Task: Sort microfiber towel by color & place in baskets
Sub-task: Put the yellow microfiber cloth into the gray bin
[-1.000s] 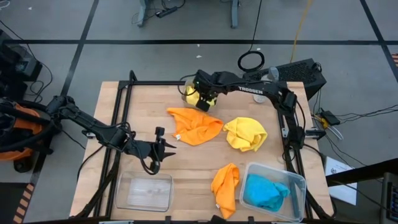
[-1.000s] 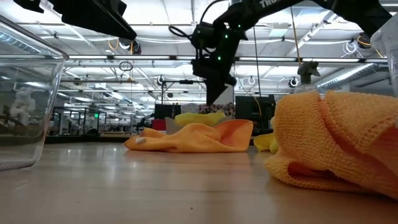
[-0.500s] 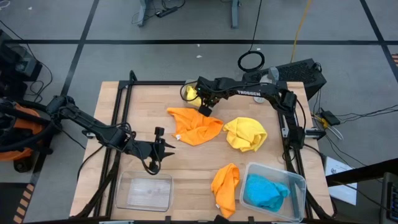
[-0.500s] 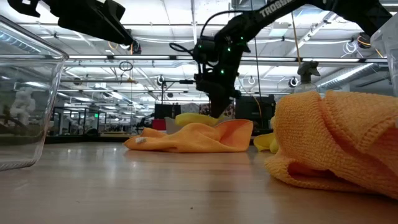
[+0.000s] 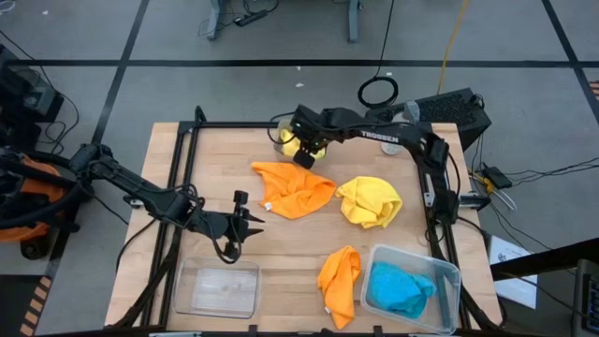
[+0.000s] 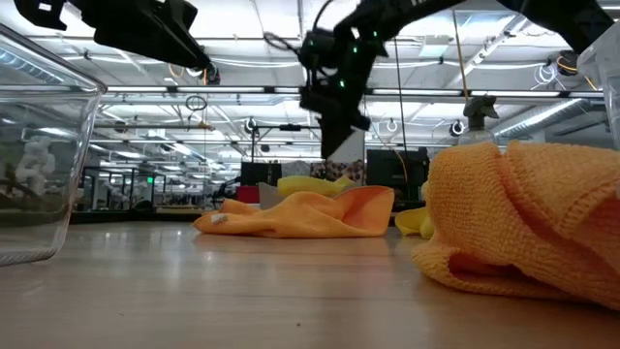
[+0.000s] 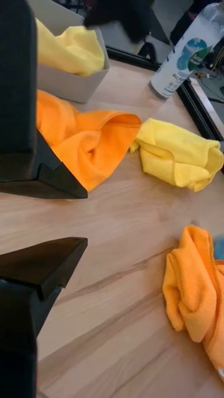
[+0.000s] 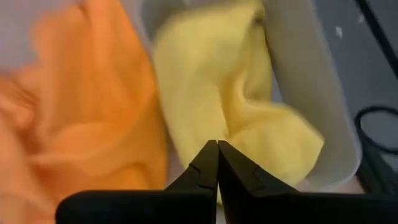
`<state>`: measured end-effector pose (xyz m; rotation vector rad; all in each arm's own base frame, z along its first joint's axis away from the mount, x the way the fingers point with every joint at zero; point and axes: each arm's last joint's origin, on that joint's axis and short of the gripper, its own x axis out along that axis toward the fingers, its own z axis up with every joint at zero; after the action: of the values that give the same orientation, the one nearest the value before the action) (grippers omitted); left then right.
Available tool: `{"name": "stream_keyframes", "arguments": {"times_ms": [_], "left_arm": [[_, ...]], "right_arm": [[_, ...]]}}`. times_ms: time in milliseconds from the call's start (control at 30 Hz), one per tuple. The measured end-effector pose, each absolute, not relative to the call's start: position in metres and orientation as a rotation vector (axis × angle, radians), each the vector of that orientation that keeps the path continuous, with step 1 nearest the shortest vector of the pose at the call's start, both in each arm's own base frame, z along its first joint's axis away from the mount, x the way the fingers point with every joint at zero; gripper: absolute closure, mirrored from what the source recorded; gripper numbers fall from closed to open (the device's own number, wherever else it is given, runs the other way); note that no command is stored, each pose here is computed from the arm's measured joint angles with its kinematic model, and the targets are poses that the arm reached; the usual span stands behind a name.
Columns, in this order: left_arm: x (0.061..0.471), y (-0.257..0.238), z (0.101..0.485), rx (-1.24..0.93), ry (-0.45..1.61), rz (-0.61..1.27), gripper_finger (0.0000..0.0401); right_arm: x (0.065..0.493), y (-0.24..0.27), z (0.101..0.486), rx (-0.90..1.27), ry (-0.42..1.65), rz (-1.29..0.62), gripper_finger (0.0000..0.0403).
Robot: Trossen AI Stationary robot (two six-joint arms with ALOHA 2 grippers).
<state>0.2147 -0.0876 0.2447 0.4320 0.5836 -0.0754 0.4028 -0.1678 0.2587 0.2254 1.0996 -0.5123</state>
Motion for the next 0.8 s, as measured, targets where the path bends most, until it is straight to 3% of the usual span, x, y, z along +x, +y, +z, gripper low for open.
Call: {"name": "stream_keyframes", "arguments": {"times_ms": [200,800], "left_arm": [[0.217,-0.089,0.249,0.410,0.532,-0.070,0.0283],[0.218,-0.089,0.250,0.392,0.516,-0.064,0.0283]], "right_arm": [[0.406,-0.142,0.296,0.187,1.118,-0.534,0.0402],[0.382,-0.014,0.297,0.020,1.475,-0.634,0.0396]]}}
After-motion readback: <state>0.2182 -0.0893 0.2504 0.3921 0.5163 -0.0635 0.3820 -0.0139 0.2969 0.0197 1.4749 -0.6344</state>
